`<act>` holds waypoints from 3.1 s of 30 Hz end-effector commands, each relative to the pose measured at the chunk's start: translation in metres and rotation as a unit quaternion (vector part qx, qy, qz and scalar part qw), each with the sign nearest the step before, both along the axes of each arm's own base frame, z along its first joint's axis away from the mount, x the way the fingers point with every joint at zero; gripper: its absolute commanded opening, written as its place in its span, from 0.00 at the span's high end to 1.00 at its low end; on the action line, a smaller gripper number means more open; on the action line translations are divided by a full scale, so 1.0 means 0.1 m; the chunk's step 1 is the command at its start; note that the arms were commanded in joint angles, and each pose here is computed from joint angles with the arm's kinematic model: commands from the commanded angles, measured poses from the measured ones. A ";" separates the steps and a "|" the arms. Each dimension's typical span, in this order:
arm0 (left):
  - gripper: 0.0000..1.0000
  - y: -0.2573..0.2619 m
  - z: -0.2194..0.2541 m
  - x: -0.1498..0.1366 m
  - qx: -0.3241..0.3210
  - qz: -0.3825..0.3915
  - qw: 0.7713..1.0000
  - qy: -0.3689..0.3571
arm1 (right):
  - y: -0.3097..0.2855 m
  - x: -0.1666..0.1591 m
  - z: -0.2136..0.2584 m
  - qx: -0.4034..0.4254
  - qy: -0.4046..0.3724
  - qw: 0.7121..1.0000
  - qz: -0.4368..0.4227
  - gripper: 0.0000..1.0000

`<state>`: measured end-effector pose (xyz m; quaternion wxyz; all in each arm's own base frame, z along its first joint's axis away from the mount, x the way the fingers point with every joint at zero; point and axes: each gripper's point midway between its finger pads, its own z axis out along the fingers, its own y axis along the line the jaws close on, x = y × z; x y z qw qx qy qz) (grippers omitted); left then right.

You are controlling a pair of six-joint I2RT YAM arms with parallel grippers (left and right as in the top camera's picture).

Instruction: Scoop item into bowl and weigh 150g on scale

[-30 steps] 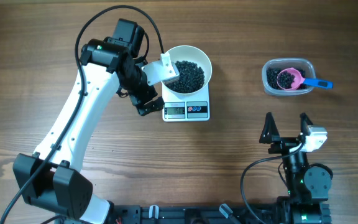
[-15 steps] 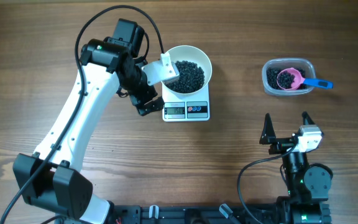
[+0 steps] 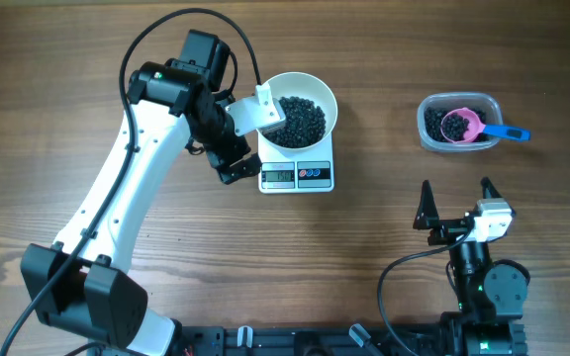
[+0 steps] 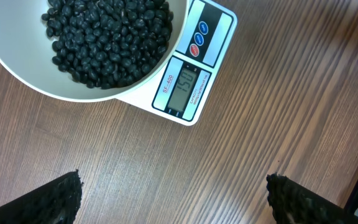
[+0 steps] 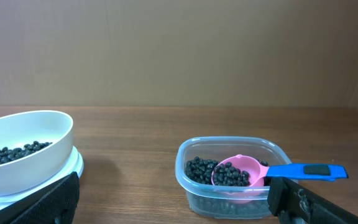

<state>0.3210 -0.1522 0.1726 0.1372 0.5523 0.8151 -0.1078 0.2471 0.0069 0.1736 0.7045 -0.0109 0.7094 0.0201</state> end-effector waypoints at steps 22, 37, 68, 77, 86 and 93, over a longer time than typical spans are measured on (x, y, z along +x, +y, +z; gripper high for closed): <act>0.00 0.00 -0.06 0.00 0.002 -0.006 1.000 0.007 | 0.04 -0.01 0.02 -0.006 -0.005 1.000 0.010 0.00; 0.00 0.00 -0.06 0.00 0.002 -0.006 1.000 0.007 | 0.04 -0.01 0.02 -0.006 -0.006 1.000 0.010 0.00; 0.00 0.00 -0.06 0.00 0.002 -0.005 1.000 0.007 | 0.04 0.00 0.01 -0.005 -0.001 1.000 0.010 0.00; 0.00 0.00 -0.06 0.00 0.002 -0.005 1.000 0.007 | 0.04 0.00 0.01 -0.005 -0.001 1.000 0.010 0.00; 0.00 -0.10 0.21 0.40 -0.100 0.271 0.957 0.018 | 0.04 0.00 0.01 -0.005 -0.002 1.000 0.010 0.00; 0.00 0.16 1.11 0.82 -0.214 0.370 0.896 -0.121 | 0.04 0.00 0.01 -0.005 -0.002 1.000 0.010 0.00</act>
